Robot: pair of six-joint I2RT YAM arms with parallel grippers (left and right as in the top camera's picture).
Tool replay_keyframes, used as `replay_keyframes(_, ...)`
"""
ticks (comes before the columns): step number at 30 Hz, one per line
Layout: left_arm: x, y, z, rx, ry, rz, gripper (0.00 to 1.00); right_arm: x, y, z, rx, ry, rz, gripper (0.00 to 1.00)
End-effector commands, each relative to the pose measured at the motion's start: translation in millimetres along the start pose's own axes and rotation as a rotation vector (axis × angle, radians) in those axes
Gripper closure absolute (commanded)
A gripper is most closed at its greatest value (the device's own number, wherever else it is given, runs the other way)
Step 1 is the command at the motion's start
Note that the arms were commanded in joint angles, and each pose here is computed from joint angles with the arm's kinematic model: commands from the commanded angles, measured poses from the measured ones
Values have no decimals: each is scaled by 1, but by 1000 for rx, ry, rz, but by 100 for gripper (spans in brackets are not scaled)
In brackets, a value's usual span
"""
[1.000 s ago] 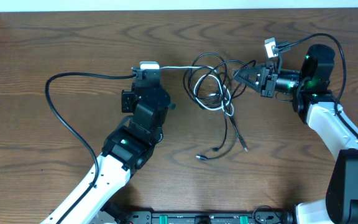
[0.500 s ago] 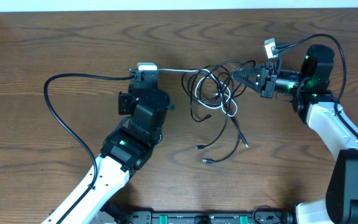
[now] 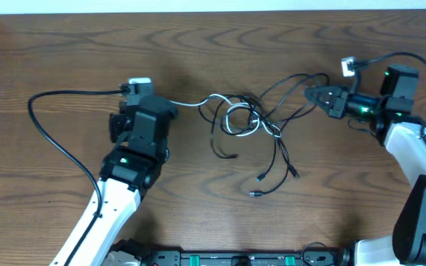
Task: Untangle cables
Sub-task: 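Pull the grippers far apart, left gripper stretching the white cable leftward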
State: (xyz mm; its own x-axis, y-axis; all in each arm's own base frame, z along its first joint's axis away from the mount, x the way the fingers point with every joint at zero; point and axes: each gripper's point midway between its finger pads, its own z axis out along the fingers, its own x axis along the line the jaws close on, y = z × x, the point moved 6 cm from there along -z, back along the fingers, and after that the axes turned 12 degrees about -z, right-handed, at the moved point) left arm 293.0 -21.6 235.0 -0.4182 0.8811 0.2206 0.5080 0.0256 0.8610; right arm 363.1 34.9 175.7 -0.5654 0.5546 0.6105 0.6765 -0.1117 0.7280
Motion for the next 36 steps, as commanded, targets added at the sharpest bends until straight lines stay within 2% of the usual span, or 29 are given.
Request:
replay_keyframes(1,22,4,6,3,87,-28,92,-33,-4,-22,10,-239,-31,99)
replay_keyframes(7,50,2,19,36,181,-69,92,-81,-27,-71,79,-609,80,99)
replay_keyframes(8,60,1,23,44,212,-85,92,-92,-34,-88,100,-715,117,97)
replay_keyframes(10,68,0,26,51,236,-115,92,-102,-41,-106,115,-809,156,94)
replay_keyframes(18,90,-5,33,84,303,-168,92,-121,-55,-156,125,-993,218,90)
replay_keyframes(20,96,-6,34,93,323,-175,92,-126,-59,-172,120,-1055,246,84)
replay_keyframes(22,102,-7,36,99,342,-183,92,-130,-63,-186,112,-1095,271,82)
replay_keyframes(26,115,-9,39,110,383,-206,92,-133,-69,-206,84,-1133,311,63)
replay_keyframes(36,149,-15,43,136,485,-261,92,-135,-81,-233,53,-1175,384,58)
